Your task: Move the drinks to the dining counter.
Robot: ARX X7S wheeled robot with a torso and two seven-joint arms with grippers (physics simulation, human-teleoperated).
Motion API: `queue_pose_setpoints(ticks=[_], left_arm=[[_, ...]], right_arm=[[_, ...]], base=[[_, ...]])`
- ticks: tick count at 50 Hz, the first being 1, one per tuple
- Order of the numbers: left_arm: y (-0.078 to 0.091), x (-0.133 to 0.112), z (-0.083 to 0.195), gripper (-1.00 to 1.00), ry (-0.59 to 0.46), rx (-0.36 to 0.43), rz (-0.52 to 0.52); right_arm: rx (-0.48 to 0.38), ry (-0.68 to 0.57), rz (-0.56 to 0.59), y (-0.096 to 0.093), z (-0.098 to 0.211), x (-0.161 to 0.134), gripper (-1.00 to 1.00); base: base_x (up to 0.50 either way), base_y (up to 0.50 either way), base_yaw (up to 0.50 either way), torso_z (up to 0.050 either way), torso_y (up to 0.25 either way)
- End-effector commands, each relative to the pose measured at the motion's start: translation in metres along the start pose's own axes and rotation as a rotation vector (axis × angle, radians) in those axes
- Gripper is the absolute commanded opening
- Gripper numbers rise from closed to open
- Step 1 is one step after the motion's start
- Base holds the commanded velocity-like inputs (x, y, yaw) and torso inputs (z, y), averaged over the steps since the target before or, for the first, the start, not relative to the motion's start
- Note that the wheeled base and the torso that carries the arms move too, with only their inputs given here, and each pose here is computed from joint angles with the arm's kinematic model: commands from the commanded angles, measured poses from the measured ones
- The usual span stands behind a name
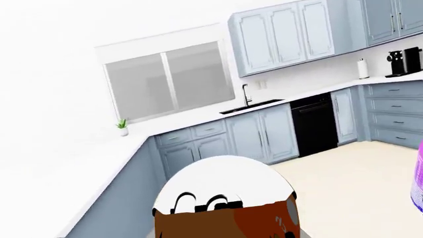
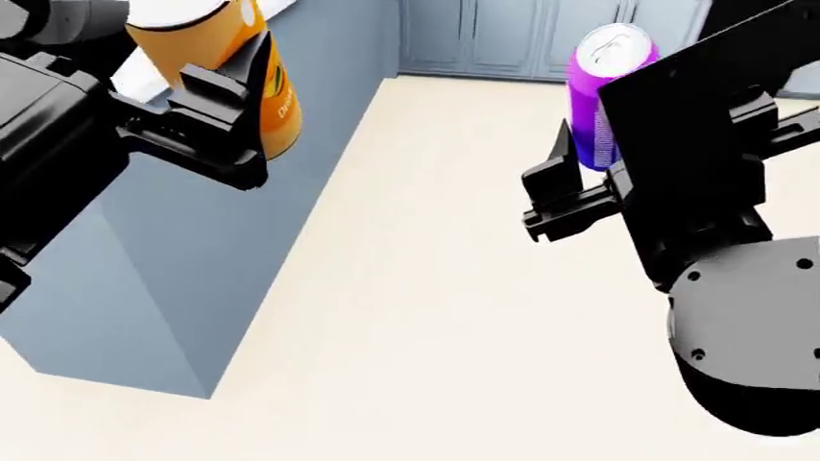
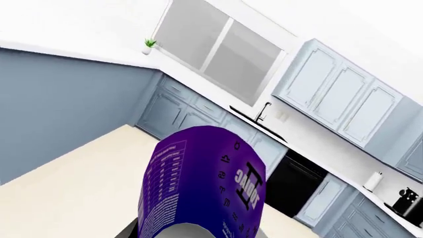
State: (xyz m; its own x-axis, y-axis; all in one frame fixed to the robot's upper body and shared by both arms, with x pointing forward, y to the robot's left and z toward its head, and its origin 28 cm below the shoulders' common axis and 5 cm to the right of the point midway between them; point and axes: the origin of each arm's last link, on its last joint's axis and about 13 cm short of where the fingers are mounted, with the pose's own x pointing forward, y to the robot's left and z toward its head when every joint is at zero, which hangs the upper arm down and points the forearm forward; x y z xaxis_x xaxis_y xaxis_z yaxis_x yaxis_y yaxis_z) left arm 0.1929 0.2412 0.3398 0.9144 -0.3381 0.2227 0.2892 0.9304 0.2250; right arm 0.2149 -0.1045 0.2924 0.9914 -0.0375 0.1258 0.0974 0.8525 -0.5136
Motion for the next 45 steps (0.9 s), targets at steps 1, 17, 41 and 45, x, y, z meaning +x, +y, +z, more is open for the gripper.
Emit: queue_pose_setpoints(ticks=[1,17,41,45], left_arm=[[0.016,0.036,0.011,-1.00,0.026,0.007,0.031],[0.048,0.103,0.011,-1.00,0.125,0.000,0.133],[0.053,0.100,0.007,-1.00,0.147,0.033,0.150],[0.053,0.101,0.004,-1.00,0.162,0.044,0.153]], right_arm=[[-0.037,-0.024,-0.030,-0.018,0.035,0.026,-1.00],[-0.056,0.045,-0.088,-0.041,0.062,0.079,-1.00],[-0.095,0.061,-0.081,-0.040,0.057,0.080,-1.00],[-0.099,0.062,-0.079,-0.039,0.057,0.081,-1.00]], base=[[-0.54,0.22,0.00,0.000,0.010],[-0.54,0.22,0.00,0.001,0.001],[-0.54,0.22,0.00,0.000,0.002],[-0.54,0.22,0.00,0.000,0.000]])
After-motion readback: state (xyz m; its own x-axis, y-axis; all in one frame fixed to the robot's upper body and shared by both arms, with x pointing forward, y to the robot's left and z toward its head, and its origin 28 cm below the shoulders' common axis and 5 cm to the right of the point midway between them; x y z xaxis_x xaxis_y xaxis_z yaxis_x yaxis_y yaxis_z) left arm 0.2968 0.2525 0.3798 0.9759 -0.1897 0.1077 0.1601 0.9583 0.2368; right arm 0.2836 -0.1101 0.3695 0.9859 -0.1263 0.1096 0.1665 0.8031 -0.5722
